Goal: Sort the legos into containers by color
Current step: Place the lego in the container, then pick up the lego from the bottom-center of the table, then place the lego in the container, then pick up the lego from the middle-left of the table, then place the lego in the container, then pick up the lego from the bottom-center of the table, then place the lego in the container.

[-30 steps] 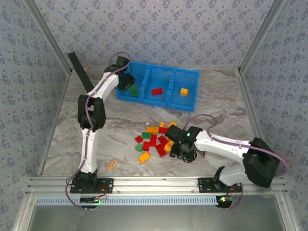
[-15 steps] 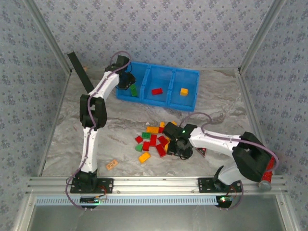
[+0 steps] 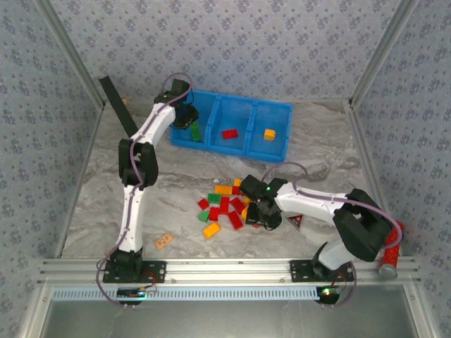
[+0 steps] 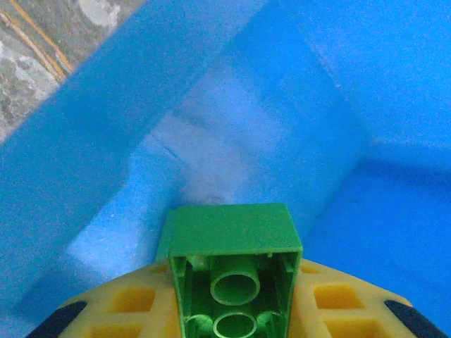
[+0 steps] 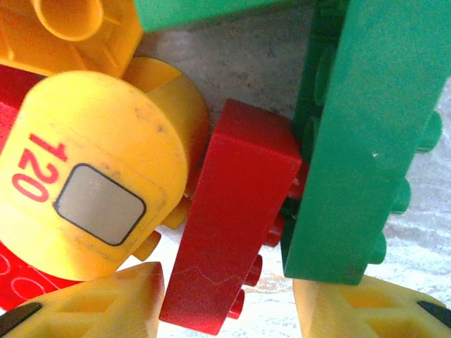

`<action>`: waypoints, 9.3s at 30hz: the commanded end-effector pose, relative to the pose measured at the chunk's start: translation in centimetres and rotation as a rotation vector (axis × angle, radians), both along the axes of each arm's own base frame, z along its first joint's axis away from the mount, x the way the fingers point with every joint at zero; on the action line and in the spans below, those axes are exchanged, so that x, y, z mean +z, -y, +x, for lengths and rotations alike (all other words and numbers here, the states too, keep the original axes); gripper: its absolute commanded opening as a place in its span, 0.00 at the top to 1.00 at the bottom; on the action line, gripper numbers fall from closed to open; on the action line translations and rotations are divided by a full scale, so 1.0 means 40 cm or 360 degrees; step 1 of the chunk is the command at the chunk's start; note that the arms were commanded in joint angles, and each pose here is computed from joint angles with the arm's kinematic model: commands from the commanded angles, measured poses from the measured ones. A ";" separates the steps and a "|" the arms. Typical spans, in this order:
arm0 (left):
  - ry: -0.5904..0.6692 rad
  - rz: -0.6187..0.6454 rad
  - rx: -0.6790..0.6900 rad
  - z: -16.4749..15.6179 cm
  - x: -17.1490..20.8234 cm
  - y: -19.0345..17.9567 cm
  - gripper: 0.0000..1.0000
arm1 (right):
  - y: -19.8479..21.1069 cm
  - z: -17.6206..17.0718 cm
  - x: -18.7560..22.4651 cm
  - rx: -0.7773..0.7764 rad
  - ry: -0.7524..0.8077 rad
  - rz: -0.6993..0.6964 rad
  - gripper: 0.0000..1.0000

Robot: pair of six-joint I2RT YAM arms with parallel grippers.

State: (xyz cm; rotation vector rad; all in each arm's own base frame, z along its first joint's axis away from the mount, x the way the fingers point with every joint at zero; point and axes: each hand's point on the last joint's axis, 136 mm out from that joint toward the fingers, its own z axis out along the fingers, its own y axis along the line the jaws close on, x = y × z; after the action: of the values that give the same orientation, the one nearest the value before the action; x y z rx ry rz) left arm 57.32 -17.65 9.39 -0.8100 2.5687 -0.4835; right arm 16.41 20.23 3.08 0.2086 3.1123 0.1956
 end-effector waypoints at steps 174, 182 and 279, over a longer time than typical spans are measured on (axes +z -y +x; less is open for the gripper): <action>-0.0174 0.0332 -0.1862 -0.951 0.031 0.144 0.68 | -0.052 0.101 0.164 0.0170 0.0122 0.0355 0.37; 0.0197 0.0172 -0.1536 -0.705 0.224 0.127 0.68 | -0.068 0.087 0.127 0.0101 0.0052 0.0319 0.34; -0.0265 0.0262 -0.1520 -0.778 0.087 0.063 0.41 | 0.146 0.710 0.388 0.0412 0.0828 -0.0308 0.68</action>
State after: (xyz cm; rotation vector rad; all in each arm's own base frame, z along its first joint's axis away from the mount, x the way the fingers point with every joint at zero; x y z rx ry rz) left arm 27.69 -19.38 13.14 0.5616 2.9498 -0.3833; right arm 42.54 14.81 18.44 -0.1894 2.6423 0.0071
